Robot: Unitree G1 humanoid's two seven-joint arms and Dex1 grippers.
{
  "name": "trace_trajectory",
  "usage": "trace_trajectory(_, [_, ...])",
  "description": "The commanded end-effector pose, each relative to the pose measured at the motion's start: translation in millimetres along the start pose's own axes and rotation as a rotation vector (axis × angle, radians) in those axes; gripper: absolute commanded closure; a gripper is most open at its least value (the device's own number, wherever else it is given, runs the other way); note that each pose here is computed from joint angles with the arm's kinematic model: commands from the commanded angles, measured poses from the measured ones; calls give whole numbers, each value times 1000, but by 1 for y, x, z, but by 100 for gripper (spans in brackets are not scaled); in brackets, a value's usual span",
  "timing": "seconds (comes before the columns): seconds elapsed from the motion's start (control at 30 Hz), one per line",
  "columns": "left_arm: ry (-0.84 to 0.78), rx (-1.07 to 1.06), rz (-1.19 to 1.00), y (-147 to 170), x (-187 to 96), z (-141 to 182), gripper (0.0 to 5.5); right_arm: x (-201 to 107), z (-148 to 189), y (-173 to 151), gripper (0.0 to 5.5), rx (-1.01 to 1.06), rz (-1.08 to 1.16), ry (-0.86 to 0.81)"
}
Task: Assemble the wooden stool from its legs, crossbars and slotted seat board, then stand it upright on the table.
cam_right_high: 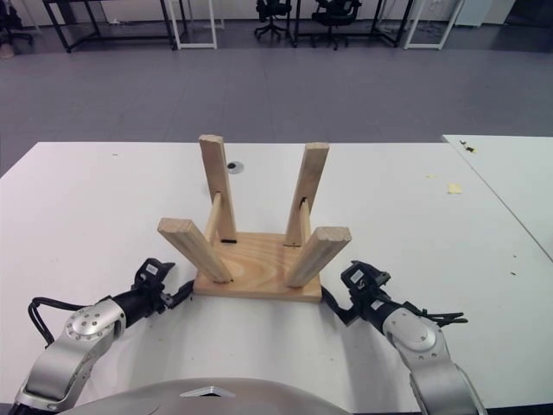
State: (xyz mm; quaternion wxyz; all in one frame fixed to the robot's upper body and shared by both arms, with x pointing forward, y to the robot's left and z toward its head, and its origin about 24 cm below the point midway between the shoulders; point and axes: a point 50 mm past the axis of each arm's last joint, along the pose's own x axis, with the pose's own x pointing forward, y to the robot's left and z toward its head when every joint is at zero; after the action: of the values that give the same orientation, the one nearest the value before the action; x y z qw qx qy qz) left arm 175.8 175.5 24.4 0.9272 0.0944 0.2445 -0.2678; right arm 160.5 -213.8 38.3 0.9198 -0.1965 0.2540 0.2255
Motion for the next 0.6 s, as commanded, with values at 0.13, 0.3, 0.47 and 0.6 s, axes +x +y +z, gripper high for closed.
trace_trajectory(0.13, [6, -69, -145, -30, 6, 7, 180, 3, 21, 15, 67, 99, 168, -125])
trace_trajectory(0.3, [-61, -99, -203, -28, -8, 31, 180, -6, 40, 1, 67, 92, 225, -166])
trace_trajectory(0.47, [-152, -110, -237, -15, -32, 63, 180, -21, 50, -14, 67, 72, 265, -149])
trace_trajectory(0.6, [-116, -57, -269, -12, -45, 67, 180, -29, 59, -23, 67, 37, 265, -144])
